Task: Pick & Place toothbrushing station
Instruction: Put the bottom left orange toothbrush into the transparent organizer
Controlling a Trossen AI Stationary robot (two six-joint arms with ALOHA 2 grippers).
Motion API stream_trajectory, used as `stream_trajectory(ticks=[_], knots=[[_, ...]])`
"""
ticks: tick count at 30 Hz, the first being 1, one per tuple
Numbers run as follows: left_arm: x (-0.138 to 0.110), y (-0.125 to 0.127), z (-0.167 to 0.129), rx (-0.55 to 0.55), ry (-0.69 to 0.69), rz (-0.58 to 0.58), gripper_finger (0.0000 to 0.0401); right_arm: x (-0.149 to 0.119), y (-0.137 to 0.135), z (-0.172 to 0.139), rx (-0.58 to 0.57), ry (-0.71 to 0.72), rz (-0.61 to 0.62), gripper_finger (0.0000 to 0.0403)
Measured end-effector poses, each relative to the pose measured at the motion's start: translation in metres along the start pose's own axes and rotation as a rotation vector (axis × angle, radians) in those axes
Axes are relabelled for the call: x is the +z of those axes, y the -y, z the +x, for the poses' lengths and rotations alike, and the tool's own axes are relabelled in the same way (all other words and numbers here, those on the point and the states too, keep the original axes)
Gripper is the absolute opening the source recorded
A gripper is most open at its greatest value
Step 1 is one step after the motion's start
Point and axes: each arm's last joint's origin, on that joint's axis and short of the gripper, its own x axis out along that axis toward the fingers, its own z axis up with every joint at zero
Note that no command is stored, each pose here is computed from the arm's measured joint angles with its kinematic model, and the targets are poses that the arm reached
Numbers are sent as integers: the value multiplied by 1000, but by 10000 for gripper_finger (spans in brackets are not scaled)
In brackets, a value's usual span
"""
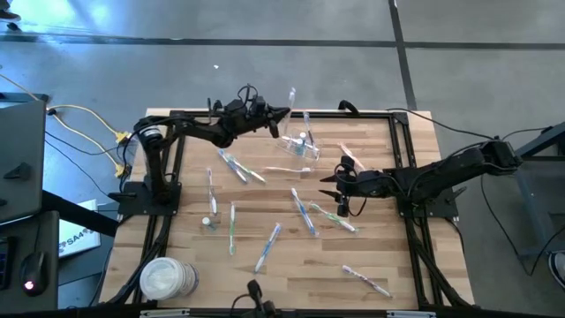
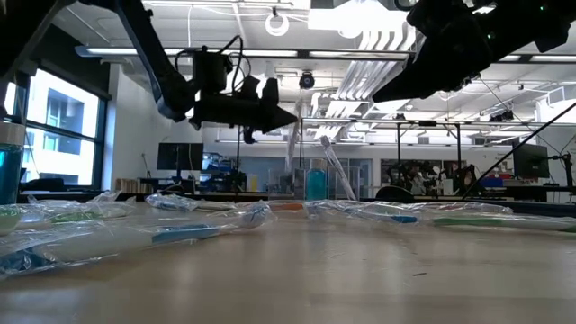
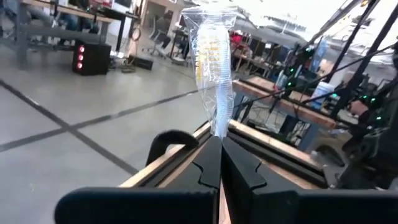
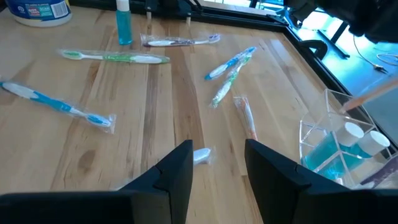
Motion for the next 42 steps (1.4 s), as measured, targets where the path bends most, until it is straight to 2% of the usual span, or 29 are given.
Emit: stream_trajectory(ticks=[9,28,42], knots=[[-4,-2,6,0,-2,-7,0,0,0,0,1,-4,-1,138],[-16,-7,6,42,-133,1,1,-1,0,0,3,-5,2,138],[-20,-8,5,54,-171,-7,55,-1,0,0,4,-11,0,138]])
